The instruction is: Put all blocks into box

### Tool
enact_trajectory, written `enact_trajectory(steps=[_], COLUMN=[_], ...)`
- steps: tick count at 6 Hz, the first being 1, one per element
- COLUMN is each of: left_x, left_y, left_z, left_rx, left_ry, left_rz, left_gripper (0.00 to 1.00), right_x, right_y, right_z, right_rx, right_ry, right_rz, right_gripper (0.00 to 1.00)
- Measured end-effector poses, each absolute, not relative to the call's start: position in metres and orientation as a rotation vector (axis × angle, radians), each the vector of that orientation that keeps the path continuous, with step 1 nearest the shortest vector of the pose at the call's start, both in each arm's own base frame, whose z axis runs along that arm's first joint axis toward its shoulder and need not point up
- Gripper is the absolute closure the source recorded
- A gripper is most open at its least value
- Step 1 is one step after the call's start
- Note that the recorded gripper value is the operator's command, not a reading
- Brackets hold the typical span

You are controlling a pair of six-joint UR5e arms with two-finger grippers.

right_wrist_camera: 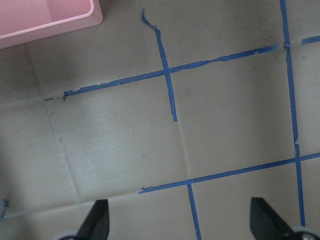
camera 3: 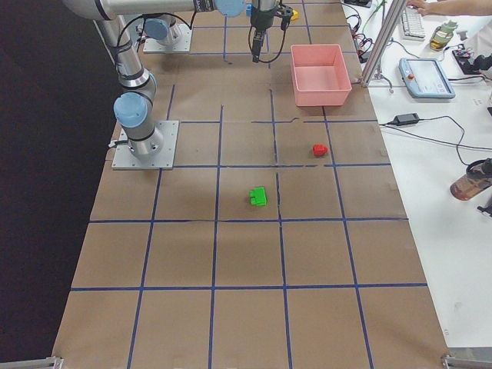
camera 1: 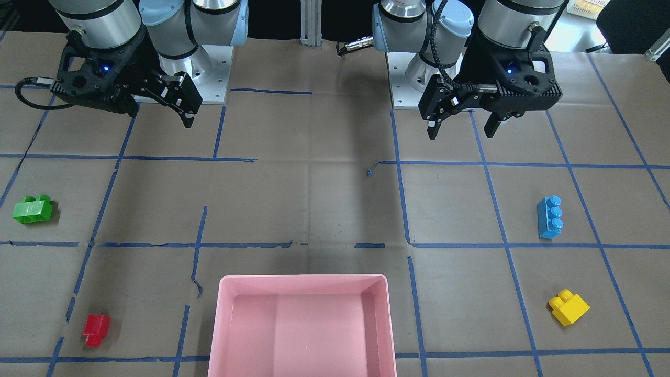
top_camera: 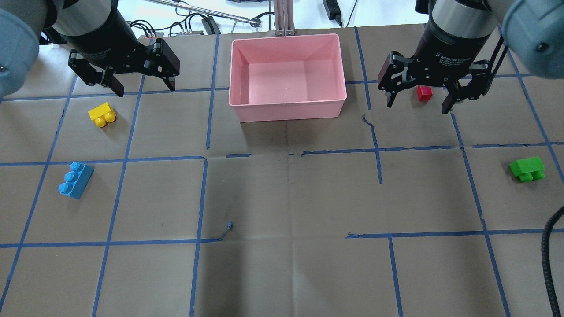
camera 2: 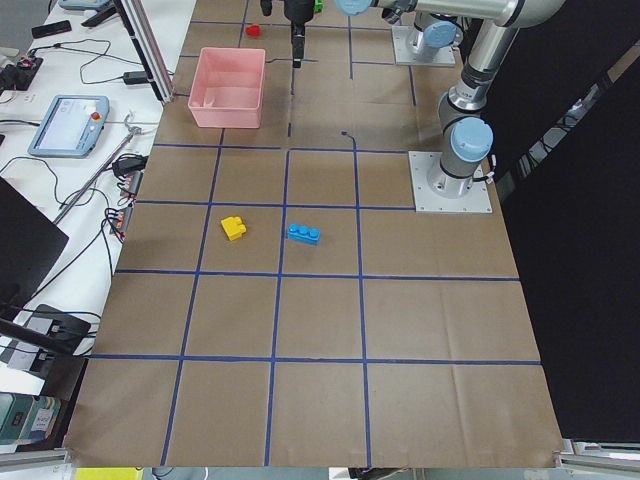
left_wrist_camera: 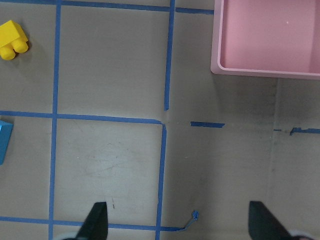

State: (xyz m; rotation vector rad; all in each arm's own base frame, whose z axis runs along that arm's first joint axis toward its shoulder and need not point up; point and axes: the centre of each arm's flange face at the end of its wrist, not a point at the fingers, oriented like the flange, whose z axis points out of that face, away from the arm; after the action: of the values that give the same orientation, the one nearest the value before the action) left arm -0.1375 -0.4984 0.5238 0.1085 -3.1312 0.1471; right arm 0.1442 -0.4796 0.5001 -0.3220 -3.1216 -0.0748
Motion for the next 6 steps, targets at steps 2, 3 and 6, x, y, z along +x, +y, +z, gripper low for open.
enact_trajectory(steps=[2, 3, 6], left_x=[-0.137, -0.134, -0.044], left_y=[-0.498, -0.498, -0.52], left_z=[0.525, 0.525, 0.494], left_rx=[0.11, 0.118, 0.209], left_ry=[-3.131, -3.133, -3.138], left_rz=[0.15, 0.151, 0.047], left_gripper=[0.0, 0.0, 0.0], right_x=[0.144, 0.144, 0.144], right_y=[-0.487, -0.49, -0.491], right_z=[0.502, 0.501, 0.501], right_rx=[-0.321, -0.322, -0.323], right_ry=[-3.123, -3.123, -3.122], right_rz=[-0.062, -0.063, -0.069], right_gripper=[0.0, 0.0, 0.0])
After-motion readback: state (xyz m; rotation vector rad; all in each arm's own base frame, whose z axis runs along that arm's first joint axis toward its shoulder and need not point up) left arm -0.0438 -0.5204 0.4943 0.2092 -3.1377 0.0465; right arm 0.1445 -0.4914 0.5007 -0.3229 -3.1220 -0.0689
